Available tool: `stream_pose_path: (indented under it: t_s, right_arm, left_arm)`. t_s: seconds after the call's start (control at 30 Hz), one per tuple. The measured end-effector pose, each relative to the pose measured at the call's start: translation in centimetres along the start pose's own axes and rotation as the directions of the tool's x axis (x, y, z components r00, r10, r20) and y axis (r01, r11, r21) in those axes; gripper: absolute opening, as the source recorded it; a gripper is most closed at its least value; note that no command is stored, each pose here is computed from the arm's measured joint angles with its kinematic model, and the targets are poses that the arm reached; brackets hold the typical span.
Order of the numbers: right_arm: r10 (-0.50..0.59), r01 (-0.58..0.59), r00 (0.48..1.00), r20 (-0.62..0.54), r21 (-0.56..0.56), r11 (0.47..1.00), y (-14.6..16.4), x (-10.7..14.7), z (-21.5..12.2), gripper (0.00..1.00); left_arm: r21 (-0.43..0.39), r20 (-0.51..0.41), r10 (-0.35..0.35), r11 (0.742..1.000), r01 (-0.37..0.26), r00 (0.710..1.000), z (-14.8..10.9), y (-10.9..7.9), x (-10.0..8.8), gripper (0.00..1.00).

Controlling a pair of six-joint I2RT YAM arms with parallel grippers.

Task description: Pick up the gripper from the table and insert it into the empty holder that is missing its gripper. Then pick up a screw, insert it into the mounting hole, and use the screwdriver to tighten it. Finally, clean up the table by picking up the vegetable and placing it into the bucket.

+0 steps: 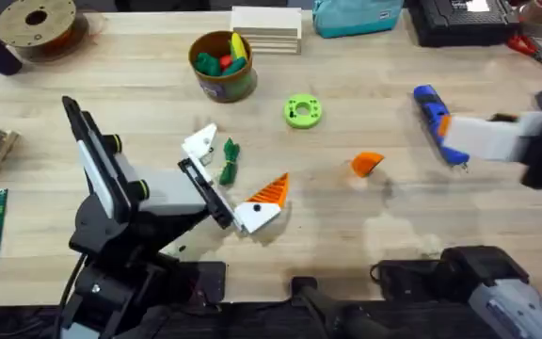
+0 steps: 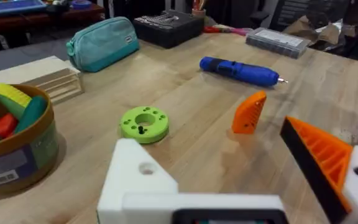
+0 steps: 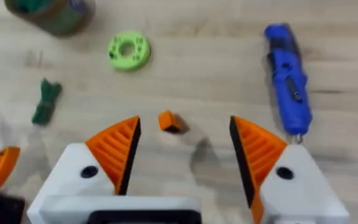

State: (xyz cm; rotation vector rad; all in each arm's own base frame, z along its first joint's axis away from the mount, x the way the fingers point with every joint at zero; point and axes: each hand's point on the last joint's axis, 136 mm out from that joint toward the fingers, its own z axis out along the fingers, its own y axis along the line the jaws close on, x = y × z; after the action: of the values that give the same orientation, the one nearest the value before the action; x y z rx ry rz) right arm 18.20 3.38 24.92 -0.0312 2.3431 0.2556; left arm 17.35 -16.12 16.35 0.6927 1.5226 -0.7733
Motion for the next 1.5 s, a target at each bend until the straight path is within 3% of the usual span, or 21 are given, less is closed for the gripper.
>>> stream_pose_path:
  t_s: [0.2, 0.33, 0.53, 1.1, 1.4, 1.43, 1.5]
  right_arm:
    - [-0.082, 0.064, 0.959, -0.272, -0.076, 0.995, 1.0, 2.1, 4.8, 0.852]
    - [-0.233, 0.184, 0.907, -0.351, -0.166, 0.969, 2.6, 3.2, 6.5, 0.855]
    - [-0.443, 0.361, 0.781, -0.441, -0.261, 0.895, 3.7, 5.4, 8.1, 0.855]
    - [-0.451, 0.35, 0.62, -0.642, -0.288, 0.891, 2.9, 8.6, 14.6, 0.837]
    - [-0.45, 0.354, 0.615, -0.648, -0.284, 0.891, 2.8, 8.7, 15.3, 0.596]
    - [-0.45, 0.355, 0.614, -0.648, -0.283, 0.891, 2.7, 8.7, 15.3, 0.545]
    - [-0.456, 0.361, 0.612, -0.646, -0.285, 0.888, 2.7, 8.6, 15.3, 0.322]
  left_arm:
    - [0.0, 0.0, 0.0, 1.0, 0.0, 1.0, 0.0, 0.0, 0.0, 0.987]
    - [0.0, 0.0, 0.0, 1.0, 0.0, 1.0, 0.0, 0.0, 0.0, 0.987]
    - [0.0, 0.0, 0.0, 1.0, 0.0, 1.0, 0.0, 0.0, 0.0, 0.987]
    - [0.0, 0.0, 0.0, 1.0, 0.0, 1.0, 0.0, 0.0, 0.0, 0.987]
    - [0.0, 0.0, 0.0, 1.0, 0.0, 1.0, 0.0, 0.0, 0.0, 0.987]
    - [0.0, 0.0, 0.0, 1.0, 0.0, 1.0, 0.0, 0.0, 0.0, 0.987]
    - [0.0, 0.0, 0.0, 1.0, 0.0, 1.0, 0.0, 0.0, 0.0, 0.987]
